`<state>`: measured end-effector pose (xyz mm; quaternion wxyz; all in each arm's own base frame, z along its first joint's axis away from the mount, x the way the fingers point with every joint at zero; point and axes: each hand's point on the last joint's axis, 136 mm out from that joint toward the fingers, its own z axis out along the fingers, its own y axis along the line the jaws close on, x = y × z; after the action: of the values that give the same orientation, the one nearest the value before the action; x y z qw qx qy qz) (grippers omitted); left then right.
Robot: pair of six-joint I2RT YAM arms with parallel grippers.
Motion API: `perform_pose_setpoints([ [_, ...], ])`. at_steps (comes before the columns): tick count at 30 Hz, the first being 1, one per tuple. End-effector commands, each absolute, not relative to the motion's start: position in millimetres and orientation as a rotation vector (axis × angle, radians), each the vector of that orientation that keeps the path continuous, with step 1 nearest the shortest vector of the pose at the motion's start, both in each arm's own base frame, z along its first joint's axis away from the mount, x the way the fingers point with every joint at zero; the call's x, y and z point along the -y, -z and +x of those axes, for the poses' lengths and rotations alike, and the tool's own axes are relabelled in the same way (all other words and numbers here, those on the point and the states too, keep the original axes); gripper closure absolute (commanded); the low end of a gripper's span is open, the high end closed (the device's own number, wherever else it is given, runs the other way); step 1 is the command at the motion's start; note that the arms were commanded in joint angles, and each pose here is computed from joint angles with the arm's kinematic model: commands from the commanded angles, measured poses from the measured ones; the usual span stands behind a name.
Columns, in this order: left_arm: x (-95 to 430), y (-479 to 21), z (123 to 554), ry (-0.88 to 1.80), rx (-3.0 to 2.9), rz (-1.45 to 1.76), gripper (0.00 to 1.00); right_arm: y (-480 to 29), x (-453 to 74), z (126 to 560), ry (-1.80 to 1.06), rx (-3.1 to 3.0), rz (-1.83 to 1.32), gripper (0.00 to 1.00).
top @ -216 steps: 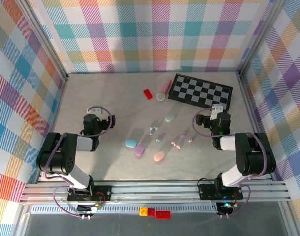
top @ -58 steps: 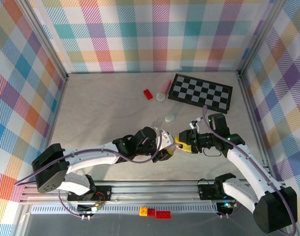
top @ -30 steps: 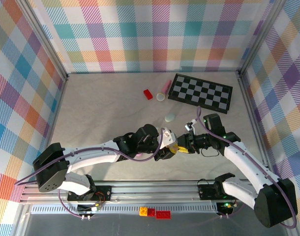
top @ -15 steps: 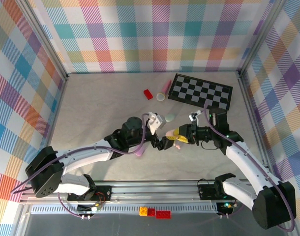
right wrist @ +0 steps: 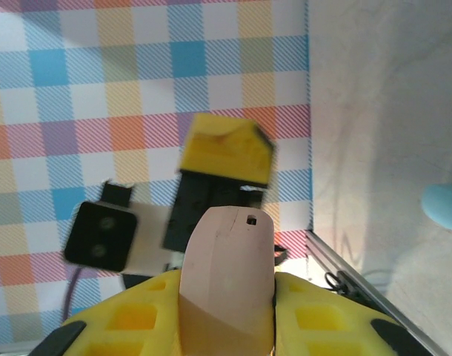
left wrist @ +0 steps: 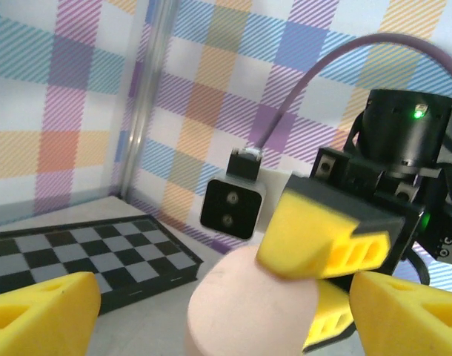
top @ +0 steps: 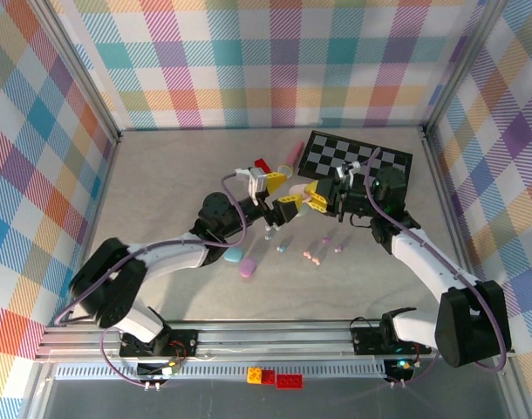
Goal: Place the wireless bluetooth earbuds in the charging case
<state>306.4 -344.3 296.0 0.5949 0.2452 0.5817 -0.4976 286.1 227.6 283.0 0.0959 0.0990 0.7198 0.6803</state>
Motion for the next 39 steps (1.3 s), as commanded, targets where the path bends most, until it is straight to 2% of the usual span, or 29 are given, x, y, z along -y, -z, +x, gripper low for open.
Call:
perform_pose_setpoints([
  [1,344.9,-347.6,287.0,1.284,-1.101,0.636,0.16,-325.1,-229.6,282.8,-2.075,-2.041,0.173,0.91],
  [11,353.3,-346.5,272.5,1.235,-1.008,0.799,0.17,-337.3,-230.2,278.3,-2.123,-2.076,0.221,0.92],
  [19,358.8,-344.2,268.7,1.24,-0.976,0.874,0.35,-348.7,-229.4,276.8,-2.153,-2.059,0.247,0.93],
  [27,358.5,-346.8,272.4,1.205,-0.961,0.867,0.37,-359.8,-227.5,277.8,-2.173,-2.006,0.263,0.94],
  [34,356.9,-344.9,280.1,1.172,-0.977,0.832,0.34,-364.6,-227.0,277.1,-2.172,-1.99,0.25,0.95],
  [39,359.3,-346.2,282.8,1.197,-0.986,0.821,0.44,-359.9,-226.8,276.6,-2.161,-2.005,0.258,0.95],
])
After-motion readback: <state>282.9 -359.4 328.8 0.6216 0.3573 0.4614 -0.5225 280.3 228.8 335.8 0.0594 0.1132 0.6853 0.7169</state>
